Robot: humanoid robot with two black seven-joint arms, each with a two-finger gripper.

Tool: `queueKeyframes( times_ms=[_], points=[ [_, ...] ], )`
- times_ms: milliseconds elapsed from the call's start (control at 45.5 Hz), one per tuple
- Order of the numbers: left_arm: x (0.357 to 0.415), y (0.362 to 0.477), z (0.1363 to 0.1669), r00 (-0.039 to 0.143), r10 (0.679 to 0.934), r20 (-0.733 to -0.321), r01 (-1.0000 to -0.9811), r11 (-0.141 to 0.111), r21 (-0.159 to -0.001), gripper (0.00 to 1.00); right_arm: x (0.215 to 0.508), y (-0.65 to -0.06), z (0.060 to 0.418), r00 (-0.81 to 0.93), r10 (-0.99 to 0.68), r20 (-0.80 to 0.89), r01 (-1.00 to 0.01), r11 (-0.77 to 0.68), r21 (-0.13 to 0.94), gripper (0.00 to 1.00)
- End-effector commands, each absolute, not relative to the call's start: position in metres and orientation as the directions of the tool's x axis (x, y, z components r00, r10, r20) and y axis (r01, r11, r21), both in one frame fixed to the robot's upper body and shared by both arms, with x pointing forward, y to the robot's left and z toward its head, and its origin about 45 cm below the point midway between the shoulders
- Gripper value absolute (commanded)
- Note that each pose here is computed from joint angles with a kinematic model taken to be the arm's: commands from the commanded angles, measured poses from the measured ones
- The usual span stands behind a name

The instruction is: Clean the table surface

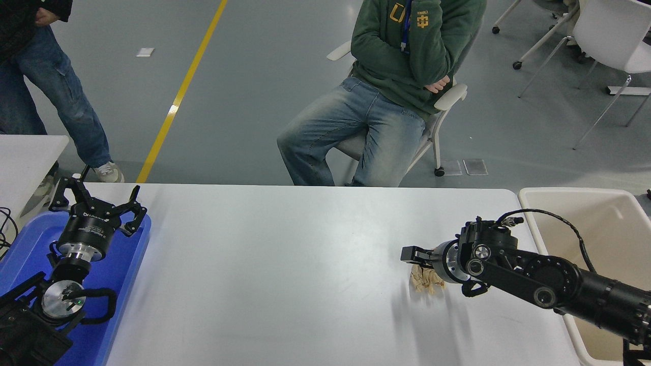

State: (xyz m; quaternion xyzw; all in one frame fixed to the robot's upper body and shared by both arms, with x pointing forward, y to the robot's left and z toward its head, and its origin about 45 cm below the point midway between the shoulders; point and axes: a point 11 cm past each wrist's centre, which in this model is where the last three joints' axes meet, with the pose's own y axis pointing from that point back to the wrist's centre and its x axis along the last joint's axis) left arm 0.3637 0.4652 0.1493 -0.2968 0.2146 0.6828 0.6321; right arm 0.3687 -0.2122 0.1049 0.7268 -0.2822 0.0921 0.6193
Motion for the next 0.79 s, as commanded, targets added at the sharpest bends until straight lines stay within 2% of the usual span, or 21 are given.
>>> queueKeyframes(
  times_ms=[0, 242, 769],
  points=[
    [0.3637, 0.465, 0.1494, -0.025, 0.736, -0.677, -0.9906, -0.109, -0.083, 1.0, 0.372, -0.209, 0.096, 0.822, -0.306, 0.481, -0.521, -0.062, 0.851, 0.99],
    [0.3637, 0.465, 0.1494, -0.025, 0.736, -0.677, -0.9906, -0.109, -0.083, 1.0, 0.373, -0.2, 0.087, 0.828, -0.289, 0.481, -0.519, -0.07, 0.852, 0.99],
    [0.3637, 0.465, 0.1493, -0.025, 0.736, -0.677, -0.9908, -0.108, -0.081, 1.0, 0.373, -0.209, 0.07, 0.794, -0.228, 0.563, -0.58, -0.011, 0.814, 0.98]
  ],
)
